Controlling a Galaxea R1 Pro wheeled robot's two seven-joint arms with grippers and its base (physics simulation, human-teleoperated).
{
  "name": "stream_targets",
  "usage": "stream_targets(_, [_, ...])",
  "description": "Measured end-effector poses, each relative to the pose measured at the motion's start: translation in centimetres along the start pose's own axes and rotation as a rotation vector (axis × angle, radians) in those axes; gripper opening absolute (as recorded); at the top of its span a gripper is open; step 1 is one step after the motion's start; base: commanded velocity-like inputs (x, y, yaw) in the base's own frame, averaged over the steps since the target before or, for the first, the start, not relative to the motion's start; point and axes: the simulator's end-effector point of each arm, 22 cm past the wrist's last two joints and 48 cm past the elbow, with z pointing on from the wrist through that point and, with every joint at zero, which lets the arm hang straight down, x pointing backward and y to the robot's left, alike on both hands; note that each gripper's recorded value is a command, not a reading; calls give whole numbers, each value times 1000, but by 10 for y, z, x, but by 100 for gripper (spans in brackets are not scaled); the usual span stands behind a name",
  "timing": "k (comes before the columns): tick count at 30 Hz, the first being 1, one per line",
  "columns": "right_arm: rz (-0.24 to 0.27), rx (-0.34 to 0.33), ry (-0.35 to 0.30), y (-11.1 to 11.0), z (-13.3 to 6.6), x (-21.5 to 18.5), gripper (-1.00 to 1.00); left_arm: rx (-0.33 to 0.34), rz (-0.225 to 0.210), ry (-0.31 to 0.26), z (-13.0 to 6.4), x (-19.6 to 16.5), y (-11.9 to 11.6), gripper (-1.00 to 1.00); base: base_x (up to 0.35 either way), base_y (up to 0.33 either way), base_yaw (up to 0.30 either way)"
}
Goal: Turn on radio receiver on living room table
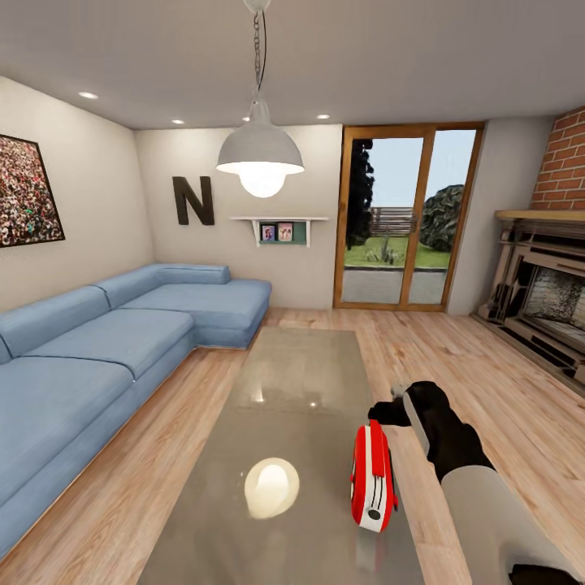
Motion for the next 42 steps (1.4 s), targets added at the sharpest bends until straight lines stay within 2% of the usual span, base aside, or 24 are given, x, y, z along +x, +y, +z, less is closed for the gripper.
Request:
stream_targets(12, [6,3,0,-3,0,0,100,-2,2,4,0,2,1,100,0,0,0])
stream_targets(16, [9,22,-5,-20,-1,-1,100,-3,1,4,0,2,1,100,64,0,0])
stream_targets(20, [11,25,-6,-25,-1,-2,100,-5,2,4,0,2,2,100,256,0,0])
stream_targets(36, [13,25,-7,-26,-2,-2,100,-5,1,4,0,2,2,100,36,0,0])
stream_targets(42, [14,21,-6,-26,-1,-1,100,-9,2,3,0,2,4,100,176,0,0])
